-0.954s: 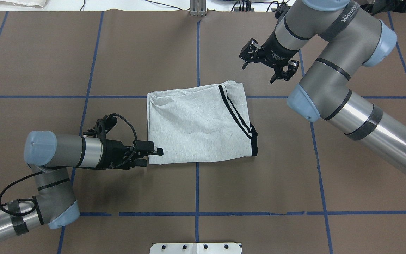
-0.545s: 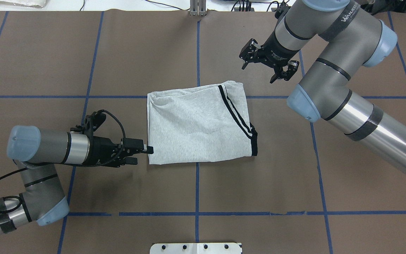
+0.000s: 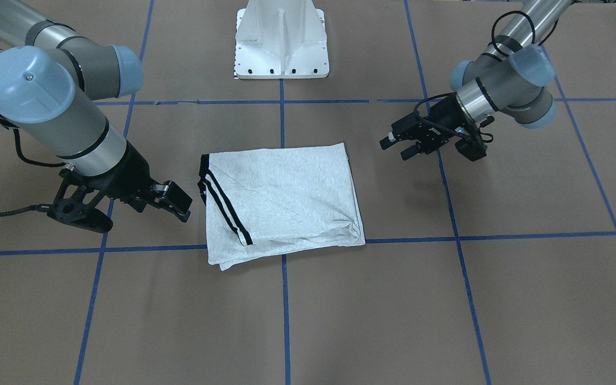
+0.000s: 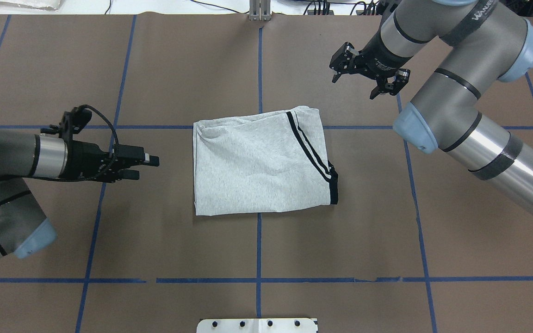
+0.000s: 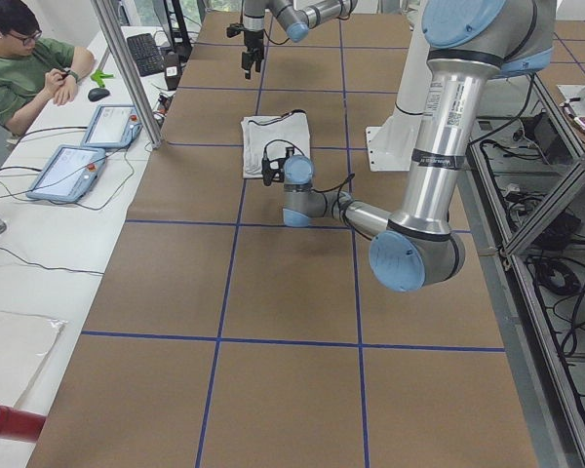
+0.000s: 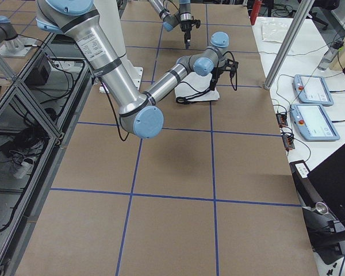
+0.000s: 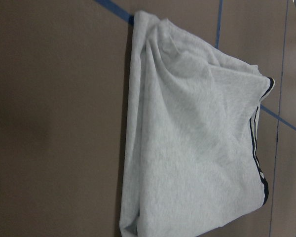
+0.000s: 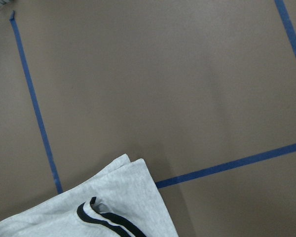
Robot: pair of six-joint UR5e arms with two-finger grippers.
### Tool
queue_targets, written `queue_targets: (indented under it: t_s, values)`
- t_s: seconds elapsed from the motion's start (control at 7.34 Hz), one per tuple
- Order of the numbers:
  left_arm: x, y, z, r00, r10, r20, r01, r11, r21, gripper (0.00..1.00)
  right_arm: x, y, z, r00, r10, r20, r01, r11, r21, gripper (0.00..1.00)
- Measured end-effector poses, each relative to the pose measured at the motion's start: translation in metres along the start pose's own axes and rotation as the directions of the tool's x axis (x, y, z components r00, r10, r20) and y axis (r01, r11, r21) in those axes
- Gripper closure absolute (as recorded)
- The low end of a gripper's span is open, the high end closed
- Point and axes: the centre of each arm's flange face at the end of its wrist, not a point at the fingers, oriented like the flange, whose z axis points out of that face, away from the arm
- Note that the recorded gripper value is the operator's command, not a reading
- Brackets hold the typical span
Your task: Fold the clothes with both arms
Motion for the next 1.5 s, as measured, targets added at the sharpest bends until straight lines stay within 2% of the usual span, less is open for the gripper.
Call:
queue_targets:
  t_s: [0.27,0.41,0.55,0.68,0.82,1.09,1.23,1.36,1.5]
  values:
    - [-0.018,-0.054,-0.06,0.995,0.062,0.078,-0.068,0.995,0.078,0.01,0.05,-0.03,-0.007,0.994,-0.098,-0.04,0.099,0.995,0.024,0.0]
    - [-0.032,-0.081,-0.094,0.982,0.115,0.148,-0.134,0.983,0.128,0.01,0.081,-0.045,-0.011,0.987,-0.147,-0.066,0.149,0.988,0.032,0.0]
    - [-0.048,-0.111,-0.132,0.955,0.173,0.242,-0.218,0.961,0.17,0.01,0.116,-0.061,-0.016,0.976,-0.194,-0.096,0.198,0.979,0.037,0.0]
    - [-0.066,-0.14,-0.176,0.907,0.226,0.356,-0.306,0.933,0.187,0.01,0.157,-0.075,-0.021,0.961,-0.243,-0.129,0.249,0.968,0.035,0.0]
    - [-0.084,-0.164,-0.222,0.841,0.27,0.469,-0.388,0.905,0.174,0.01,0.202,-0.087,-0.027,0.942,-0.294,-0.164,0.302,0.953,0.024,0.0]
    - [-0.117,-0.198,-0.31,0.682,0.336,0.649,-0.493,0.867,0.071,0.01,0.283,-0.101,-0.042,0.896,-0.383,-0.225,0.387,0.922,-0.026,0.0]
    - [-0.133,-0.207,-0.344,0.601,0.367,0.71,-0.517,0.856,-0.005,0.01,0.319,-0.103,-0.048,0.87,-0.425,-0.25,0.422,0.904,-0.07,0.0]
    - [-0.145,-0.211,-0.369,0.531,0.408,0.743,-0.531,0.843,-0.084,0.01,0.357,-0.103,-0.054,0.843,-0.469,-0.264,0.456,0.883,-0.113,0.0]
    - [-0.157,-0.21,-0.387,0.469,0.468,0.749,-0.541,0.823,-0.176,0.01,0.393,-0.101,-0.062,0.828,-0.498,-0.258,0.478,0.867,-0.142,0.0]
